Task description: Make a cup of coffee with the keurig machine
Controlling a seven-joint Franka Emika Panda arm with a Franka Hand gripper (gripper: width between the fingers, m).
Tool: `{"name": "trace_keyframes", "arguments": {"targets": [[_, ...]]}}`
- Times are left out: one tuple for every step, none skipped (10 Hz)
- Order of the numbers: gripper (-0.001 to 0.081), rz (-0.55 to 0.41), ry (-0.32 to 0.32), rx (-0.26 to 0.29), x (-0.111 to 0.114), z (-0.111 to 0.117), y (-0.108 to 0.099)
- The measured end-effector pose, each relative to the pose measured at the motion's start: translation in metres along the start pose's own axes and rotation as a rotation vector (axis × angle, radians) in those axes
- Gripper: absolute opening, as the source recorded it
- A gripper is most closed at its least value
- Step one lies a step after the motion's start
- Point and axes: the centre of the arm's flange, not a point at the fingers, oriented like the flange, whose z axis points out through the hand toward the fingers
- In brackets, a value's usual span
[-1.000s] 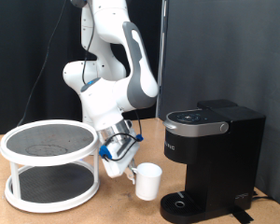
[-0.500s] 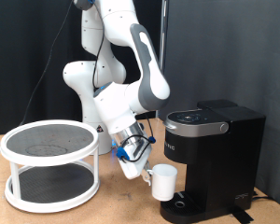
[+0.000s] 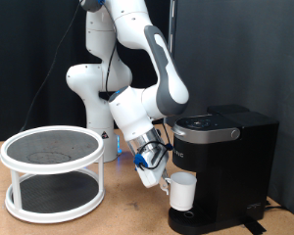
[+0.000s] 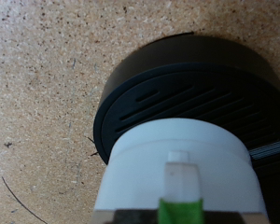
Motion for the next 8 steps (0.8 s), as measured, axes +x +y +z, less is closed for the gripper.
{"name": "trace_keyframes", "arguments": {"targets": [[0.0004, -0.001, 0.003, 0.000, -0.0011, 0.0039, 0.0012], [0.0004, 0.000, 0.004, -0.001, -0.0023, 0.0069, 0.0021], [0.0004, 0.002, 0.005, -0.003, -0.0032, 0.0099, 0.0029], [0.0004, 0.009, 0.001, -0.005, -0.0043, 0.0104, 0.0034], [0.0004, 0.012, 0.000, -0.006, -0.0043, 0.0107, 0.0037], [0.0004, 0.013, 0.000, -0.006, -0.0042, 0.0108, 0.0037], [0.0004, 0.013, 0.000, -0.006, -0.0042, 0.0109, 0.0038], [0.0083, 0.014, 0.000, -0.008, -0.0041, 0.0110, 0.0039]]}}
